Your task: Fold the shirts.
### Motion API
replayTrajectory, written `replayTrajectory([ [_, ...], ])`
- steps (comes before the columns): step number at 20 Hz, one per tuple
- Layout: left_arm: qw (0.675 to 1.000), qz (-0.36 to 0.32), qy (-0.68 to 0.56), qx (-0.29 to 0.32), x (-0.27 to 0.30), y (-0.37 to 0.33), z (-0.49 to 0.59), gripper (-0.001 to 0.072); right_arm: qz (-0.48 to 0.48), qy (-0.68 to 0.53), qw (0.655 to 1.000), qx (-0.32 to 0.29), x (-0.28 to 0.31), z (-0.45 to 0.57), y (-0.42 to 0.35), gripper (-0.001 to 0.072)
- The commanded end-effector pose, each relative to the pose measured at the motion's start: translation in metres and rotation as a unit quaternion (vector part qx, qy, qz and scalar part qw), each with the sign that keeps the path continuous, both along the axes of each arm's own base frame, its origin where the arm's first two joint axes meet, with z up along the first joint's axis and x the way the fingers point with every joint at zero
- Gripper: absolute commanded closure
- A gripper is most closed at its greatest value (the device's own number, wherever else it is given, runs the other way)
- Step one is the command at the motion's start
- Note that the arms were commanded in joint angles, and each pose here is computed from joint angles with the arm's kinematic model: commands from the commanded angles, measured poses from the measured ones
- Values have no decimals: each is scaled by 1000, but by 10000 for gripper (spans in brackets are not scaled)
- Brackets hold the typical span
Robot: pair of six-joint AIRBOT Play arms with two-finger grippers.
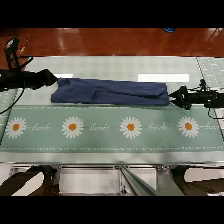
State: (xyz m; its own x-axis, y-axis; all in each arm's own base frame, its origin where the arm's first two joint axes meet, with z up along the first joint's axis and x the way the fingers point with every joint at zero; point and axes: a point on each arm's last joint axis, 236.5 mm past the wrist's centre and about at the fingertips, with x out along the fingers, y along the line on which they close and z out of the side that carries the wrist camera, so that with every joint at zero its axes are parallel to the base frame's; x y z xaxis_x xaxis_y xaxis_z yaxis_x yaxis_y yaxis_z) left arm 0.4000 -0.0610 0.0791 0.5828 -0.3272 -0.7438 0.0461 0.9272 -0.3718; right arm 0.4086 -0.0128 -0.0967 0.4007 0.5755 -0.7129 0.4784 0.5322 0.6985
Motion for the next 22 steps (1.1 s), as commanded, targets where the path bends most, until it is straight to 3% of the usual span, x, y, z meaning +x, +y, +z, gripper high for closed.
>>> replayTrajectory([
  [1,1000,-10,-5,-8,-4,-13,1,197,28,-4,1000,8,15,-7,20,299],
  [6,999,-32,-5,-11,-8,-31,2,197,55,-22,998,6,55,-3,54,325],
  [8,999,-31,-5,-11,-7,-30,2,197,75,-31,997,5,57,2,66,676],
  [10,999,-30,-5,-11,-7,-30,2,198,96,-40,995,10,51,13,69,680],
  [12,999,-35,-1,-12,-9,-32,1,201,123,-52,991,-27,41,33,57,680],
  [13,999,-41,3,-12,-12,-36,0,237,136,-60,987,-56,33,48,48,680],
  [16,998,-67,9,-16,-20,-56,-1,654,139,-82,980,-119,1,87,29,680],
  [17,997,-75,4,-24,-19,-67,1,690,137,-96,978,-127,-14,101,29,680],
  [22,984,-162,10,-78,-26,-189,-24,691,136,-169,965,-145,-98,157,63,680],
])
